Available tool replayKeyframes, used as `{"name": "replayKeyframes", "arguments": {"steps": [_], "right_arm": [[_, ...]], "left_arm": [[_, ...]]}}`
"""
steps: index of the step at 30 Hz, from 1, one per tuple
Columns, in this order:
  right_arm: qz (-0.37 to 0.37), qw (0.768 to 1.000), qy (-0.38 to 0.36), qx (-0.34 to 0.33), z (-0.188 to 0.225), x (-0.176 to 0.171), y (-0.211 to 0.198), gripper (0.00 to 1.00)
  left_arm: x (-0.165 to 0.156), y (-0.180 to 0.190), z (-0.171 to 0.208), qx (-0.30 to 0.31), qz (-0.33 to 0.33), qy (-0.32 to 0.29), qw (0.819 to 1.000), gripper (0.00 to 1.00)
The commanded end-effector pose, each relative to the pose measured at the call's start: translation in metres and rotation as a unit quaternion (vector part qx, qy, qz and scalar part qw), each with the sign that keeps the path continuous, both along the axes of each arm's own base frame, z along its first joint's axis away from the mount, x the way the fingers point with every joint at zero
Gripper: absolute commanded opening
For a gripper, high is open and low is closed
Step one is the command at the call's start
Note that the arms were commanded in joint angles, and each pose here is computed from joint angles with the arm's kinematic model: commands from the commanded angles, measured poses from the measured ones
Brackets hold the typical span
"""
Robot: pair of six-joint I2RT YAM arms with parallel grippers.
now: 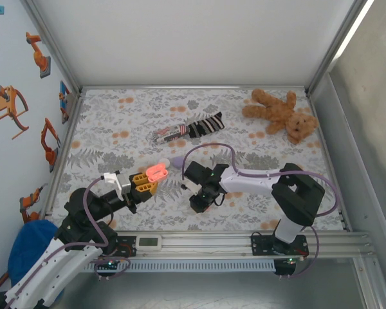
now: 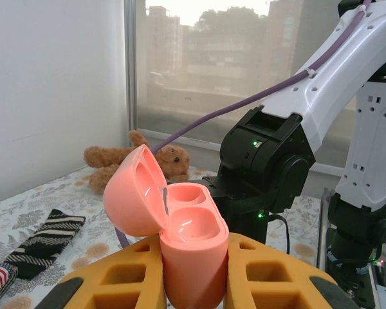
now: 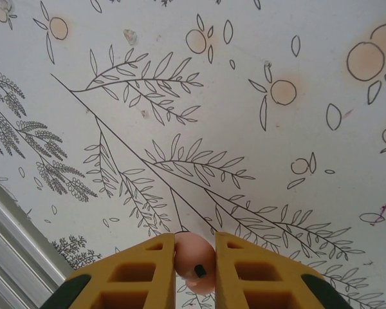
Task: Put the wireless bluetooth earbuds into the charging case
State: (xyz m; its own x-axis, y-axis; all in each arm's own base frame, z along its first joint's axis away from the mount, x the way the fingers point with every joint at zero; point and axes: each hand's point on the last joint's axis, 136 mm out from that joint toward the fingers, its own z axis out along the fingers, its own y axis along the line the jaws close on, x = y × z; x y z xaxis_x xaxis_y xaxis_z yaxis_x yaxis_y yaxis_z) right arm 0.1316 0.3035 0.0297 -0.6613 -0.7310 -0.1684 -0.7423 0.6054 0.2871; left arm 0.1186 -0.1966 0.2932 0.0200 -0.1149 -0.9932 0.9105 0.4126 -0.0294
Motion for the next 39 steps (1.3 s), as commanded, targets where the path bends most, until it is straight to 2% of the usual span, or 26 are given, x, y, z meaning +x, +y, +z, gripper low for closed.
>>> {"name": "replayKeyframes", "arguments": {"steps": [1, 8, 15, 27, 34, 39], "right_arm": [[-0.002, 0.999, -0.029, 0.016, 0.021, 0.008, 0.001, 0.18], [-0.009, 0.995, -0.085, 0.041, 0.06, 0.02, -0.004, 0.18], [-0.013, 0.978, -0.184, 0.092, 0.127, 0.038, -0.01, 0.18], [0.031, 0.917, -0.333, 0.219, 0.249, 0.05, -0.003, 0.19], [0.06, 0.875, -0.38, 0.293, 0.3, 0.046, 0.009, 0.18], [0.077, 0.851, -0.403, 0.329, 0.32, 0.04, 0.018, 0.19]], "left_arm": [[-0.003, 0.004, 0.016, -0.014, 0.003, -0.01, 1.0, 0.0], [0.0, 0.001, 0.012, -0.016, 0.002, -0.004, 1.0, 0.0], [0.007, -0.004, 0.008, -0.022, 0.003, 0.007, 1.0, 0.0], [0.027, -0.024, -0.002, -0.035, -0.009, 0.046, 0.998, 0.0], [0.033, -0.038, -0.002, -0.042, -0.031, 0.06, 0.997, 0.0], [0.035, -0.043, 0.0, -0.046, -0.04, 0.059, 0.996, 0.0]]}}
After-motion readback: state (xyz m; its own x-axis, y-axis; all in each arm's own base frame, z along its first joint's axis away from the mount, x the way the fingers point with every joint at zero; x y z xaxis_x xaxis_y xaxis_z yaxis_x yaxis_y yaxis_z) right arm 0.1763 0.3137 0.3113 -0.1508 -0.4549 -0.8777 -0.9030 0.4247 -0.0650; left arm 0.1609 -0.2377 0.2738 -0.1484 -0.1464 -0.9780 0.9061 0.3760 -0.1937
